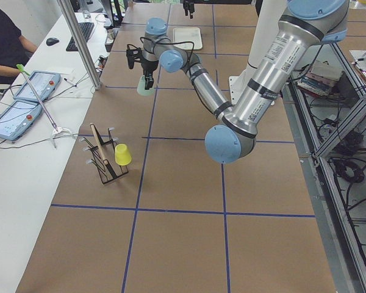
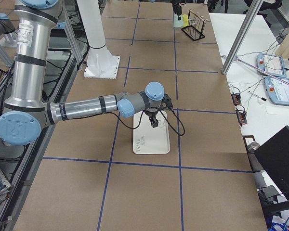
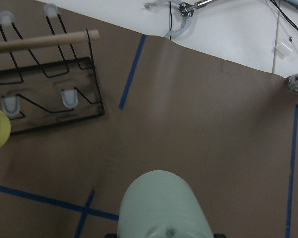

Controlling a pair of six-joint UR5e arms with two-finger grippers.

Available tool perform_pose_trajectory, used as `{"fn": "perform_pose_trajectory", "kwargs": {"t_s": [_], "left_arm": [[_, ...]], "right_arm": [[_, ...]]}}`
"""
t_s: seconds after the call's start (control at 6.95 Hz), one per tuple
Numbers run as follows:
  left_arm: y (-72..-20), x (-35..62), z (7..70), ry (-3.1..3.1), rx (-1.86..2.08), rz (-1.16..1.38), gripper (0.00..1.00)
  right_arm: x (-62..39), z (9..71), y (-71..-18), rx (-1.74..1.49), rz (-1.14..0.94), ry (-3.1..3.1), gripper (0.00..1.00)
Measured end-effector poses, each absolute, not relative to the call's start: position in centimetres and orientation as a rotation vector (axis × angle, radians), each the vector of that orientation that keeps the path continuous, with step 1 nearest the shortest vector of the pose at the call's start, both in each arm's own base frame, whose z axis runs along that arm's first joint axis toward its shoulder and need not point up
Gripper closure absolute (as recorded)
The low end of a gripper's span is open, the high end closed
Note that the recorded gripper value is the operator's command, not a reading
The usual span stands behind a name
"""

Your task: Left arm grabs green cup and hands to right arm on tray

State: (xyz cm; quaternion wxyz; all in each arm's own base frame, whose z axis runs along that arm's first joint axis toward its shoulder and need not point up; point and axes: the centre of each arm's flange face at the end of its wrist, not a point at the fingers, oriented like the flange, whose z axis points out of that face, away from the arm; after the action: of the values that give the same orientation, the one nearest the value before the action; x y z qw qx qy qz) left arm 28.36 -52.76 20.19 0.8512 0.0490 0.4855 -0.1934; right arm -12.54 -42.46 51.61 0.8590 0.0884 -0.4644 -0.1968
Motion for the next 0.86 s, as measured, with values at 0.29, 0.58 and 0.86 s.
{"fn": "perform_pose_trajectory", "kwargs": {"t_s": [0.29, 0.58, 0.86], "left_arm": [[-47.2, 34.4, 17.1, 1.199, 0.002, -0.430, 0.98], [-42.9, 37.4, 14.4, 1.422, -0.071, -0.460, 0.98], [-39.5, 38.6, 13.2, 1.652, -0.116, -0.417, 0.99]], "right_arm": [[-20.7, 45.6, -42.9, 0.211, -0.339, -1.043, 0.03], [-26.3, 39.2, -40.6, 0.206, -0.210, -1.245, 0.05], [-26.2, 33.6, -37.3, 0.124, -0.040, -1.588, 0.05]]}}
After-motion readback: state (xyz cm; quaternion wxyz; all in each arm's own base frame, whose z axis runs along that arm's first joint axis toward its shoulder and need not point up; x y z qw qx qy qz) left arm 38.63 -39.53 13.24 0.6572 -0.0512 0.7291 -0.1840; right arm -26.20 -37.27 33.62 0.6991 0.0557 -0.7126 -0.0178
